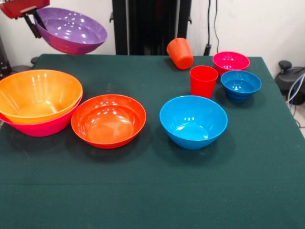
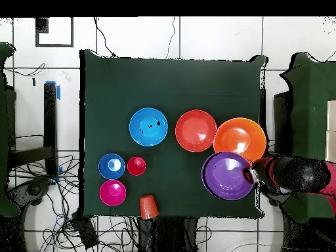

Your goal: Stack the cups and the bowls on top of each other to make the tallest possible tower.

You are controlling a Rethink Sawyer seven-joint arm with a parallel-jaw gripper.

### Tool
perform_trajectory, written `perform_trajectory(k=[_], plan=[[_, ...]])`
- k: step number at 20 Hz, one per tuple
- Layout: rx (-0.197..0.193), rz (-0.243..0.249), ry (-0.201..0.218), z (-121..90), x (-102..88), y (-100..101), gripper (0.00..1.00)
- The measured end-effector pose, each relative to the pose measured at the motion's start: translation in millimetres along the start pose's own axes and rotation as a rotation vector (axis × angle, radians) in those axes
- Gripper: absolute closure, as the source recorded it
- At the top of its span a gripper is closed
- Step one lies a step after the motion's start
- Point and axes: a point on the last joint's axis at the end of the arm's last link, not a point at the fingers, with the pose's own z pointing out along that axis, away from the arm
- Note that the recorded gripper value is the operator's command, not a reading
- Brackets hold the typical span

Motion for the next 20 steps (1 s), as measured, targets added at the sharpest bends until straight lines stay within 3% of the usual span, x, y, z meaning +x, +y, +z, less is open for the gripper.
perform_trajectory(k=[5,10,20], plan=[[0.052,-0.032,-0.001,23.6,-1.0,-17.1,1.0],[0.078,-0.06,0.016,51.2,2.7,-29.6,1.0],[0.047,-0.102,0.023,91.4,-4.5,-24.1,1.0]])
